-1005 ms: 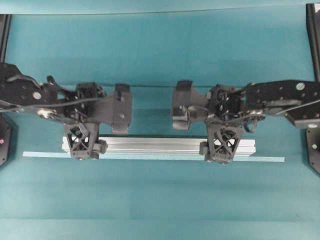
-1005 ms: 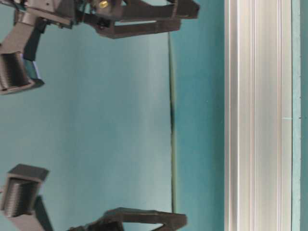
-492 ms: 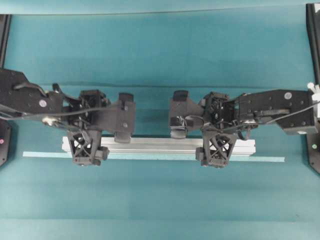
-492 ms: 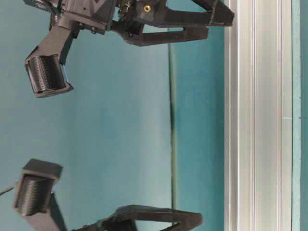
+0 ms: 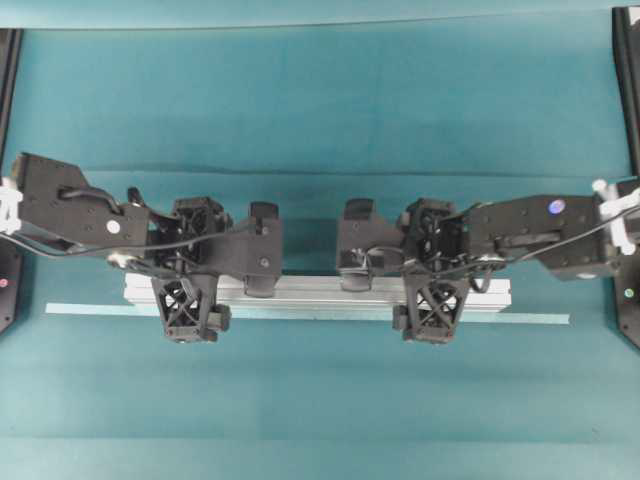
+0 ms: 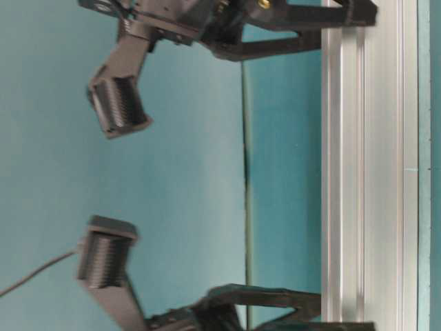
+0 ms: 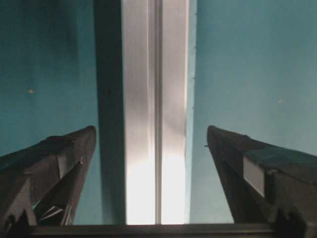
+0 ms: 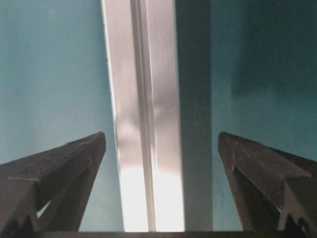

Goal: Lift the metal rail with both hands.
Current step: 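Close both grippers on the silver rail, then lift the rail upward with both grippers together, then hold the rail raised with both grippers, then lower the rail back toward the table with both grippers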

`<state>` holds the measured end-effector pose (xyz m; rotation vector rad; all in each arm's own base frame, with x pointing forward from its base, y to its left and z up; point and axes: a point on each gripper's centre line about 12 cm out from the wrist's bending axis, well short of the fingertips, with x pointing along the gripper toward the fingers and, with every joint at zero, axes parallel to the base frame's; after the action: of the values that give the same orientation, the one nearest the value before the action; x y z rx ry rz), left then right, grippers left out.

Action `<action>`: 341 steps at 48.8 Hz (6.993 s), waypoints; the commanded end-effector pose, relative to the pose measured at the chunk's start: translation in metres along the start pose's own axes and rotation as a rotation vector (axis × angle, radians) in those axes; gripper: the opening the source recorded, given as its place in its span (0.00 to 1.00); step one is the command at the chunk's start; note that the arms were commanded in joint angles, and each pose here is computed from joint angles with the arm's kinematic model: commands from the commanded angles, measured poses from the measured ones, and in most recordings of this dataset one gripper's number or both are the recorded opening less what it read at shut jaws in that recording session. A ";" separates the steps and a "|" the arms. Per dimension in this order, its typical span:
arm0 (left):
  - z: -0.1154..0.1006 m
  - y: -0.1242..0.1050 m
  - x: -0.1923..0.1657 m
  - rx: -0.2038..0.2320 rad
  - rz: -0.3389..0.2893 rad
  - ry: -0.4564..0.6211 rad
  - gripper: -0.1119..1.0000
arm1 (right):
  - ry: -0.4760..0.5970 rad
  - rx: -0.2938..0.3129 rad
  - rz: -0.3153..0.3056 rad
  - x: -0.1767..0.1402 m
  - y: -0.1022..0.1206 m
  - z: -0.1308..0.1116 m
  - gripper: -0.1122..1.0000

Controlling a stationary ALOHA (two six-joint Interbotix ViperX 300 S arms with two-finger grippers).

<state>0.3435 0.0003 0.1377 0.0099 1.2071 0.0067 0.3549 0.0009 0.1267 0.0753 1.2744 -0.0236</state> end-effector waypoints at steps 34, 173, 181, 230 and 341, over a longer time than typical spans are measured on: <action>-0.005 -0.002 0.021 0.009 -0.001 -0.043 0.98 | 0.029 -0.001 0.000 0.024 0.001 -0.012 0.96; 0.042 0.019 -0.178 -0.032 0.034 -0.201 0.42 | 0.028 0.055 0.037 -0.183 -0.008 0.057 0.45; 0.049 0.024 -0.205 -0.046 0.042 -0.249 0.42 | 0.043 0.048 0.039 -0.204 -0.007 0.061 0.45; 0.082 0.026 -0.300 -0.018 0.053 -0.286 0.42 | -0.040 0.048 0.037 -0.304 -0.003 0.078 0.45; 0.053 0.031 -0.203 -0.020 0.056 -0.187 0.42 | -0.011 0.000 -0.035 -0.209 -0.016 0.066 0.45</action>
<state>0.3219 0.0302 0.3416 0.0260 1.0747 0.0641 0.3556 -0.0259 0.3474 0.0614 1.3165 -0.0572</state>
